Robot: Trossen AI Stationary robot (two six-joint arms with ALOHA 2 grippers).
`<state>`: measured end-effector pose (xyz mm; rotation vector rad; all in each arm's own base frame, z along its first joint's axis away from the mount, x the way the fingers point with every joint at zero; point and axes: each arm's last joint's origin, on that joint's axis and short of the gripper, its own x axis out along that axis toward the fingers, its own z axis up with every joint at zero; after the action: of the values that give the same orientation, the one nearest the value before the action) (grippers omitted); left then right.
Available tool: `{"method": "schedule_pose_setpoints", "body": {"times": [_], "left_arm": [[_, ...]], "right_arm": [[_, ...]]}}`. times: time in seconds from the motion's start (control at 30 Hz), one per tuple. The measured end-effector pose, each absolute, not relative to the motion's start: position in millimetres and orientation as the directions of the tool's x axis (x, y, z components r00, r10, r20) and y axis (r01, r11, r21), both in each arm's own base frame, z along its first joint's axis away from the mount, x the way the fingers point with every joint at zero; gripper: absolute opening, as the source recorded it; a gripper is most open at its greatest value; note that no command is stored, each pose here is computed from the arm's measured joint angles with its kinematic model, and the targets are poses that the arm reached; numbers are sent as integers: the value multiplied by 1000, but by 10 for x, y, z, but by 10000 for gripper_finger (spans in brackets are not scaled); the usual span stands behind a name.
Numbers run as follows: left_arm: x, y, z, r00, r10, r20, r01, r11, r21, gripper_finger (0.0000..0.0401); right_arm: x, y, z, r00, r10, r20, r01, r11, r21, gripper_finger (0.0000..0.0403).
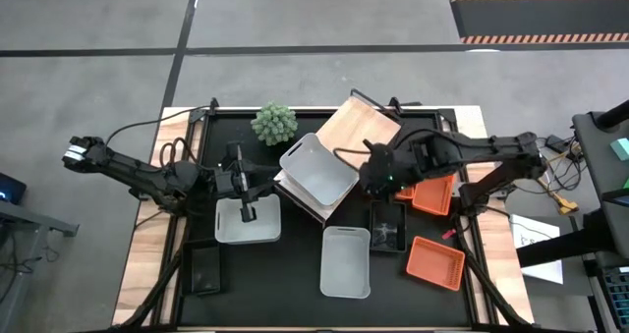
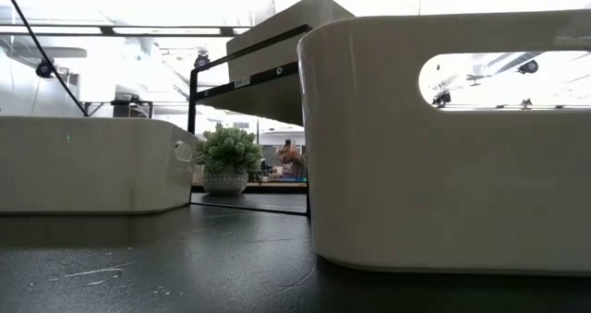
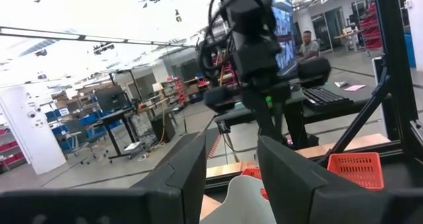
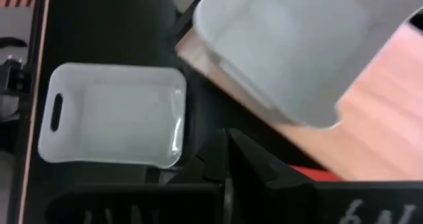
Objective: Stack baskets on shelf by color
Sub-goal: Put the right black bin on the shelf
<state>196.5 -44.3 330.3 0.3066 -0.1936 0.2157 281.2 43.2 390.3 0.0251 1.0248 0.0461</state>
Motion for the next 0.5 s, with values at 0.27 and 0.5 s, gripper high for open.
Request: {"method": "schedule_pose_setpoints", "body": {"times": [0.27, 0.5], "left_arm": [[1973, -445, 3293, 960, 180, 217, -237, 931, 279, 121], [1973, -446, 3289, 960, 179, 216, -237, 931, 279, 121]], "right_arm": [[2596, 545, 3541, 504, 25, -863, 10, 999, 35, 9], [2309, 643, 3094, 508, 64, -859, 15, 996, 83, 9]]}}
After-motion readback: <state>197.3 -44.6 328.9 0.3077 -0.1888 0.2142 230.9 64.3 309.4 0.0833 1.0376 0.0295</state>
